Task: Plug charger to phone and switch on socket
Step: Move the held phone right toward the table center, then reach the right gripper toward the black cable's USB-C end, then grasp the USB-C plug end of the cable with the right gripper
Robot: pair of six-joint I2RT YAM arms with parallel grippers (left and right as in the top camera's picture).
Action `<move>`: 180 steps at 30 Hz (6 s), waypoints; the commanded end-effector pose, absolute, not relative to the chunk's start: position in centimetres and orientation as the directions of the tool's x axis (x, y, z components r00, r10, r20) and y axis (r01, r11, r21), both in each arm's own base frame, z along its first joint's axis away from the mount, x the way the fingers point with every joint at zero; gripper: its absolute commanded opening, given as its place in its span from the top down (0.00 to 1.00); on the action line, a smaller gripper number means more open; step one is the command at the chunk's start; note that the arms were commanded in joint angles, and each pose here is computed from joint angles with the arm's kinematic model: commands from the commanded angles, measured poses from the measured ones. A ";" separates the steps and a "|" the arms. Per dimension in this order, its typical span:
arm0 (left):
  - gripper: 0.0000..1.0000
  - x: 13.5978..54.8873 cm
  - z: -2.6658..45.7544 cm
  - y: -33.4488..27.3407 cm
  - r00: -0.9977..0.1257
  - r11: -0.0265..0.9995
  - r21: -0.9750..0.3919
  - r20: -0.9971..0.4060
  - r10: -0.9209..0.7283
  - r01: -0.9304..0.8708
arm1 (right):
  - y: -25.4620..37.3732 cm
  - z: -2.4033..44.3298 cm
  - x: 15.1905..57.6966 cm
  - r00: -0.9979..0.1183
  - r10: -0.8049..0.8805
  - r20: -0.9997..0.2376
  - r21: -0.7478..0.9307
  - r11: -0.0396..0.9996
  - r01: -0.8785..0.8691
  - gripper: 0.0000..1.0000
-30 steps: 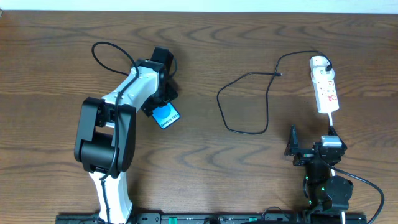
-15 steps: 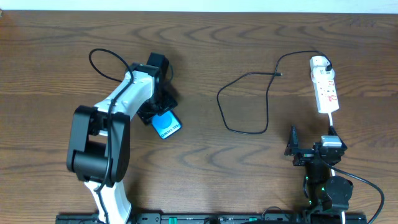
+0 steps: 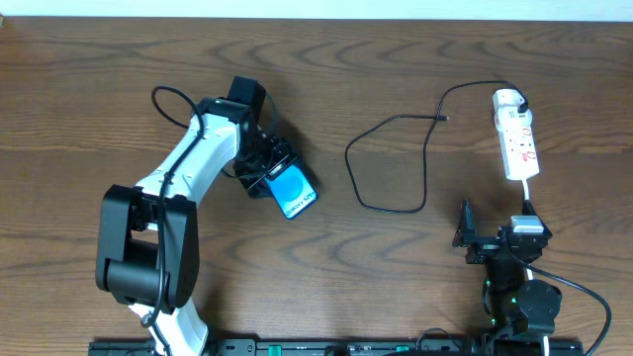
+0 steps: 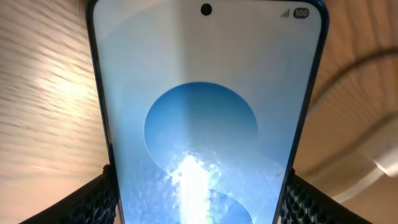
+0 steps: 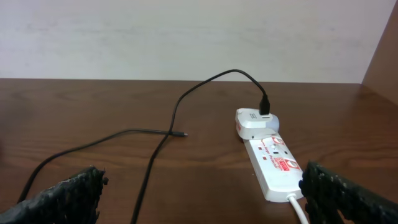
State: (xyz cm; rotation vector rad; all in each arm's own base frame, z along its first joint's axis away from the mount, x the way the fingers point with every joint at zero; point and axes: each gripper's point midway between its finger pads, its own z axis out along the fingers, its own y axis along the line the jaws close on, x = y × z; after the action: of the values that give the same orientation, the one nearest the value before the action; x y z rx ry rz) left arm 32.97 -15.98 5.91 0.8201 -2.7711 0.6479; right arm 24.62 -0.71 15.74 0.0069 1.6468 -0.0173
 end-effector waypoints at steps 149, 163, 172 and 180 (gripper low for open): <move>0.31 32.5 12.9 -22.6 -0.843 0.500 -0.686 0.496 -0.211 -0.529 | 7.7 3.1 49.3 -0.316 0.945 0.084 0.527 0.227 0.819 0.41; 0.31 32.5 12.9 -22.6 -0.842 0.499 -0.686 0.497 -0.211 -0.530 | 7.0 -1.6 48.4 -0.248 0.968 0.021 0.428 0.216 0.877 0.51; 0.31 32.5 12.9 -22.6 -0.842 0.500 -0.686 0.496 -0.211 -0.529 | 4.4 -2.3 47.3 -0.211 0.975 -0.069 0.358 0.222 0.907 0.51; 0.31 32.5 12.9 -22.6 -0.842 0.500 -0.685 0.496 -0.212 -0.530 | 5.5 -1.7 48.6 -0.238 0.968 -0.079 0.414 0.249 0.875 0.56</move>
State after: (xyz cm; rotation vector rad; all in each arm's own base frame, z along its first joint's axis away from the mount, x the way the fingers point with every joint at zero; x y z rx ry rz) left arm 32.49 -22.36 11.55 0.6397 -2.4187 1.2206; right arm 49.99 6.12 1.22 1.6848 2.1728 0.5256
